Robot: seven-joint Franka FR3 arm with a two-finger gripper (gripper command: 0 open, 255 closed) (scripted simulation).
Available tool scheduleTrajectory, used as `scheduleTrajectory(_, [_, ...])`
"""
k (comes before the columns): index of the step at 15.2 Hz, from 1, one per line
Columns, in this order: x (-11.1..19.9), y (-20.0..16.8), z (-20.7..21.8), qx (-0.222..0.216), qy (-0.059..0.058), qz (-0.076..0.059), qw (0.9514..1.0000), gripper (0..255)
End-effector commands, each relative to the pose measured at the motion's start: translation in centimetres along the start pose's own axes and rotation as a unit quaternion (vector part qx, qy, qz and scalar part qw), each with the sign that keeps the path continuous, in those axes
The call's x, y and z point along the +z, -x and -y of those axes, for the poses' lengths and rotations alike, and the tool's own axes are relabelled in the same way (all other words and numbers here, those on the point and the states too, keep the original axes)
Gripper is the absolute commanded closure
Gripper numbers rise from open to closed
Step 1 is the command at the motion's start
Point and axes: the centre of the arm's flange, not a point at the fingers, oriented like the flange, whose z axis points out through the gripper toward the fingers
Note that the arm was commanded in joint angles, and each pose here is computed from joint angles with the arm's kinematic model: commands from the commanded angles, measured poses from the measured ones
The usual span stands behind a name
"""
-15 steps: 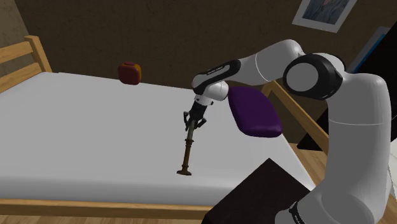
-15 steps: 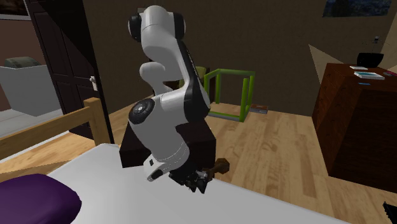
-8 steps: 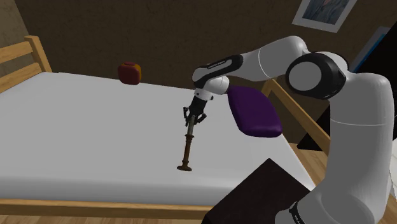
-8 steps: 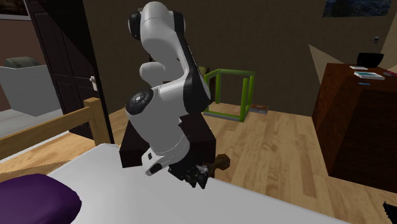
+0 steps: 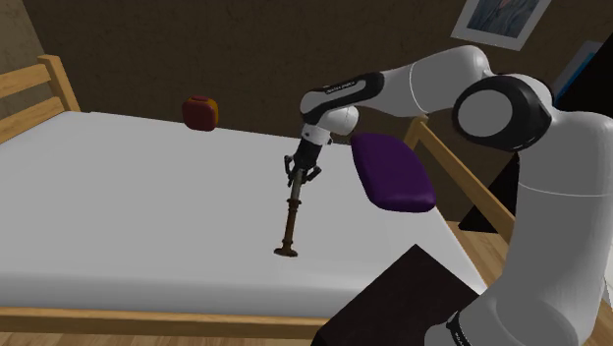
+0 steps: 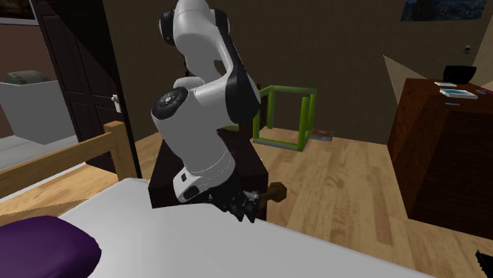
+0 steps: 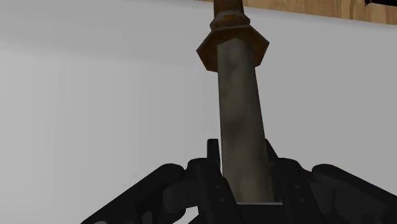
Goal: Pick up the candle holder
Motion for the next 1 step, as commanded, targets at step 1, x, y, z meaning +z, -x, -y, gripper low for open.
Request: scheduleTrajectory(1, [-0.34, 0.2, 0.15, 0.0, 0.0, 0.0, 1.0, 255])
